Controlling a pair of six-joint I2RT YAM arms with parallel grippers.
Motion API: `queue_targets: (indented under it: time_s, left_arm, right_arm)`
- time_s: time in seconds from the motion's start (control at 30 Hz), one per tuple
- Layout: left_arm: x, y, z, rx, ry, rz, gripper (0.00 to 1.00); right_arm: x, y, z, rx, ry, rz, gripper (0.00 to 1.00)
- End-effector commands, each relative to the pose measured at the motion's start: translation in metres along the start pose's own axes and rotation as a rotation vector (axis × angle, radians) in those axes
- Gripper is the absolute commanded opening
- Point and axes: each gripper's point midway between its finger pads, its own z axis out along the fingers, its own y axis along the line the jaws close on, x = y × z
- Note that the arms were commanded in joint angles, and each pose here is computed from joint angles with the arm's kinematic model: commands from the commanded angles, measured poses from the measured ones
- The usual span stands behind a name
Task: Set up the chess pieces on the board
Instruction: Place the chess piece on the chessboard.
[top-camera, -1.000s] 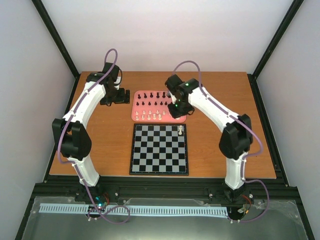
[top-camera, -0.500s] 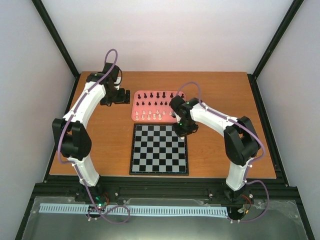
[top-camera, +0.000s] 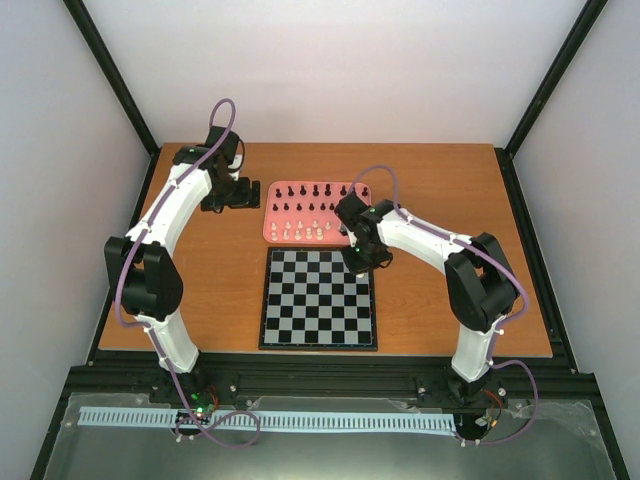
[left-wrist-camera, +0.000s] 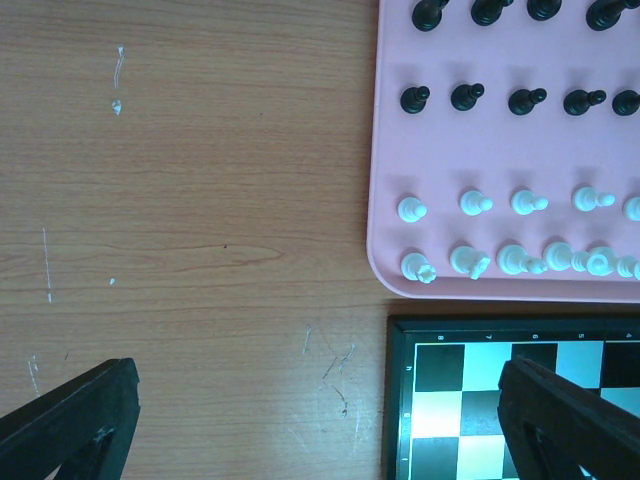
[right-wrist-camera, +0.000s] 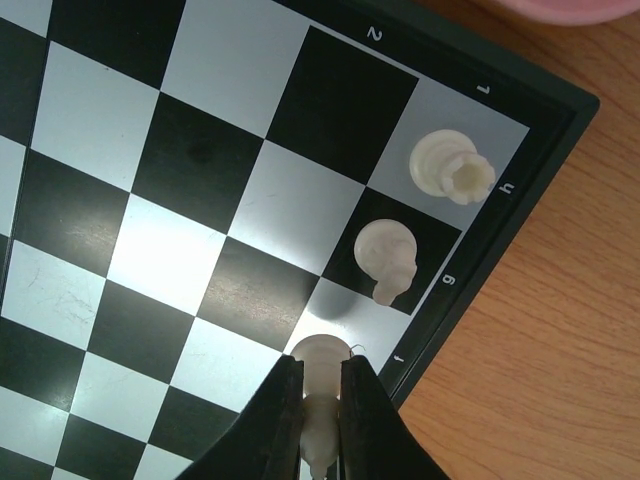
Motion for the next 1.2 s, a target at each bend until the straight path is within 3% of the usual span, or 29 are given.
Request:
queue_targets:
  time_s: [0.0,0.87,1.17]
  left_arm:
    - [-0.005,-0.002,-0.011,0.017,-0.038,-0.008,1.0]
    - [-0.007,-0.001,-0.009,0.009,-0.035,-0.006,1.0]
    - [-0.006,-0.001,-0.008,0.005,-0.033,-0.004,1.0]
  right_arm:
    - [0.005,-0.001,0.01,0.026,0.025,0.006,0.03]
    - [0.003,-0.006,0.025,0.063,0.054,-0.008,0.03]
    - [0.003,-0.003,0.019,0.04,0.048,-0.021,0.13]
